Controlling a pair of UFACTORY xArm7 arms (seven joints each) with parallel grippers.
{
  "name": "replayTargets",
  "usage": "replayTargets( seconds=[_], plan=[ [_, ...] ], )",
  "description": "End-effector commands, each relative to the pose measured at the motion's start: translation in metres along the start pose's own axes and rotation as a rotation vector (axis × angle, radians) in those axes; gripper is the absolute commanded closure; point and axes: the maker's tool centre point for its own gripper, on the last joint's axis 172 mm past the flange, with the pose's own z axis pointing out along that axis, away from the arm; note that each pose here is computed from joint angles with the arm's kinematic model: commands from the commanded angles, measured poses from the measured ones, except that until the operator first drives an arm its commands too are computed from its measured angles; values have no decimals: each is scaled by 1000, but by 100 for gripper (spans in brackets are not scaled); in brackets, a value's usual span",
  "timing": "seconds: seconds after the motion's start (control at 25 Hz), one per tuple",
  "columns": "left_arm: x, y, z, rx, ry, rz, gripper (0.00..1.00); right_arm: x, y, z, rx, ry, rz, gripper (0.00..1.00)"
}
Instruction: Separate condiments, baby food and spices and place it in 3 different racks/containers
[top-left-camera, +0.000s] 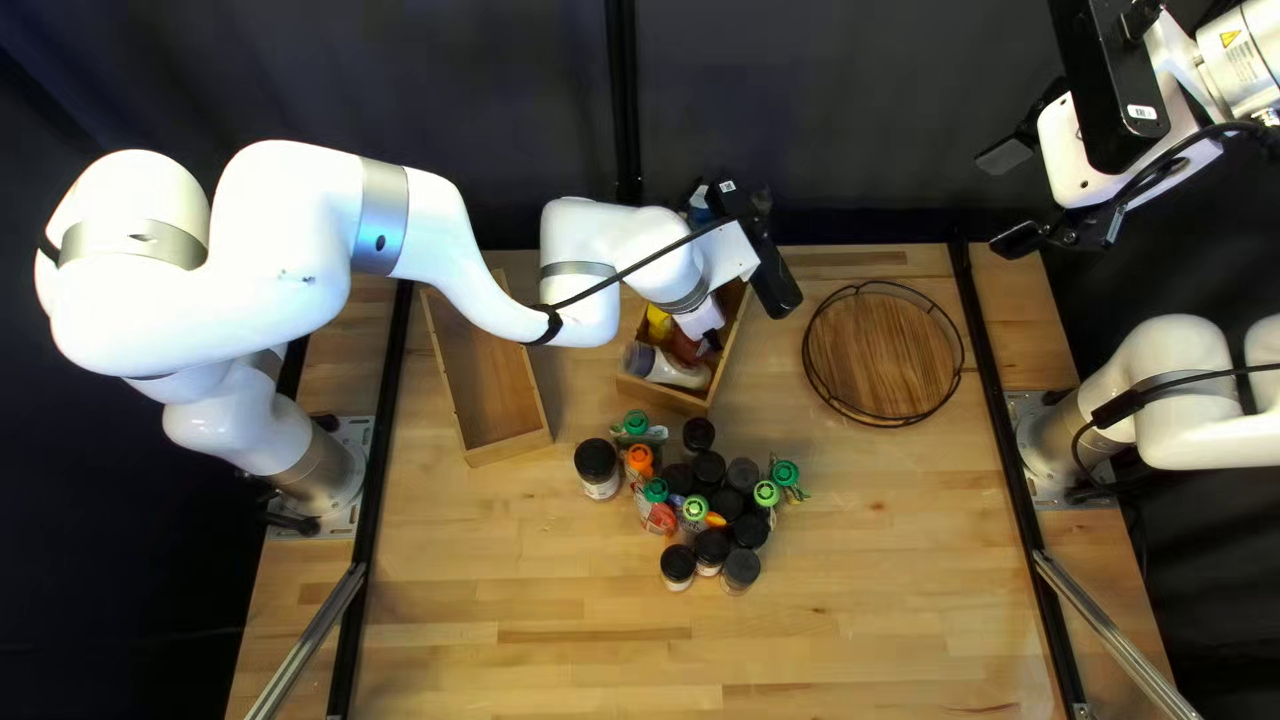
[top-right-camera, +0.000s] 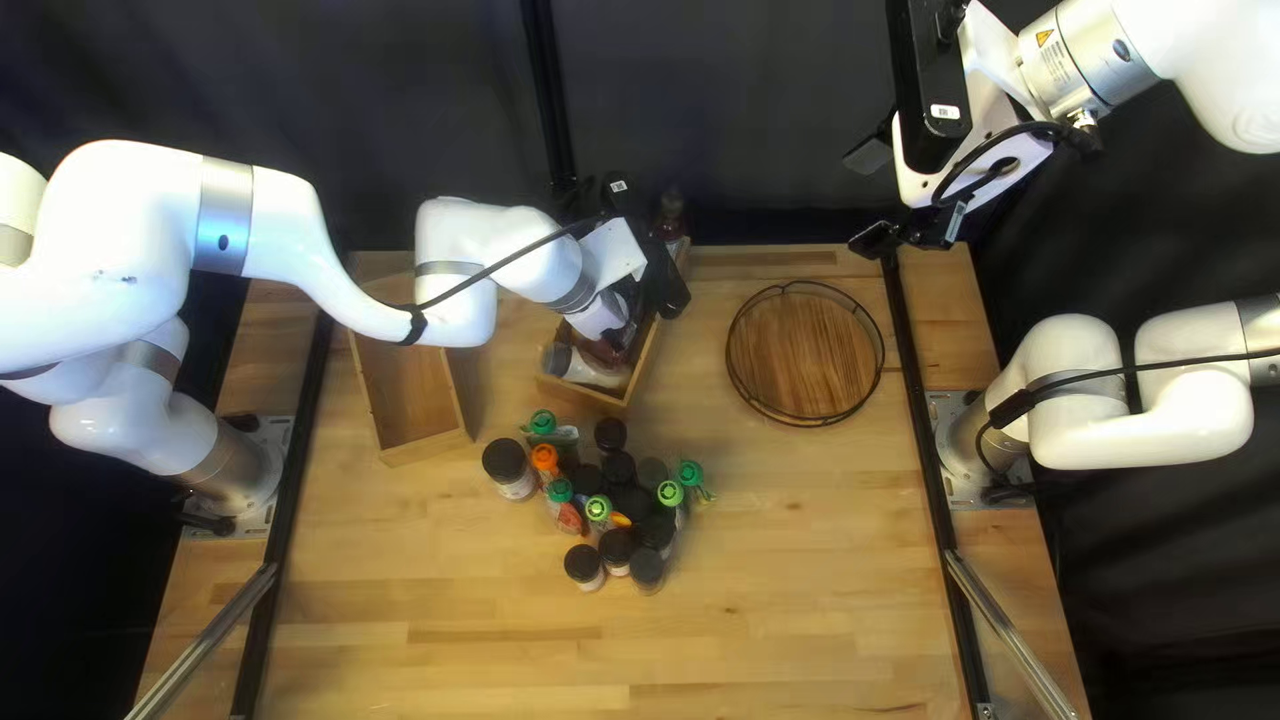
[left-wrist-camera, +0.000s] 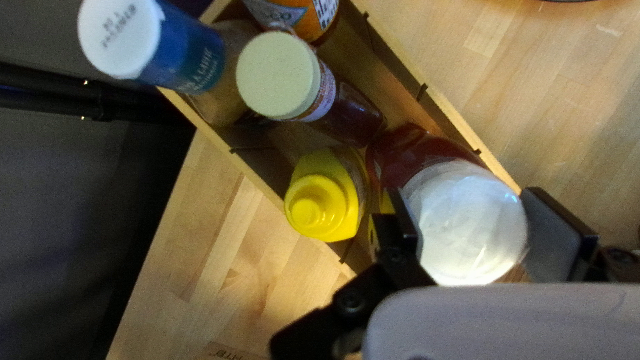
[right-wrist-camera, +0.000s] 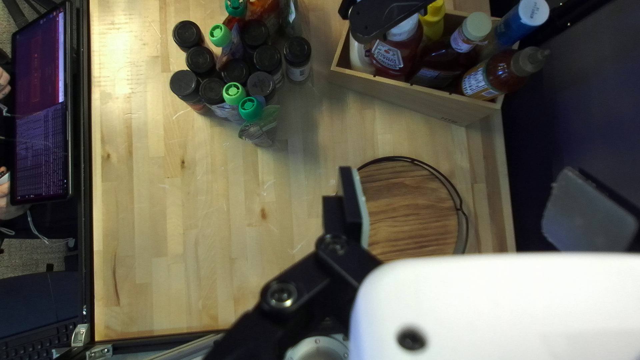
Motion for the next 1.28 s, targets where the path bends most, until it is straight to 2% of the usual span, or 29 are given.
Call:
replayTargets(
  seconds=[0.04,0.28,0.48,0.72,0.92,1.12,1.28],
  plan=[
    [2,5,-8,-6,-6,5,0,0,0,0,0,0,0,0],
    [1,18,-41,-39,-25,20,0,0,0,0,0,0,0,0],
    [-17,51,-86,-133,-92,85,0,0,0,0,0,0,0,0],
    [-72,111,-134,-302,-156,347,0,0,0,0,0,0,0,0],
    [-107,144,-156,-386,-168,568,0,0,0,0,0,0,0,0],
    [-142,162,-162,-434,-162,784,0,0,0,0,0,0,0,0],
    [-161,153,-153,-441,-154,850,0,0,0,0,0,0,0,0]
  ],
)
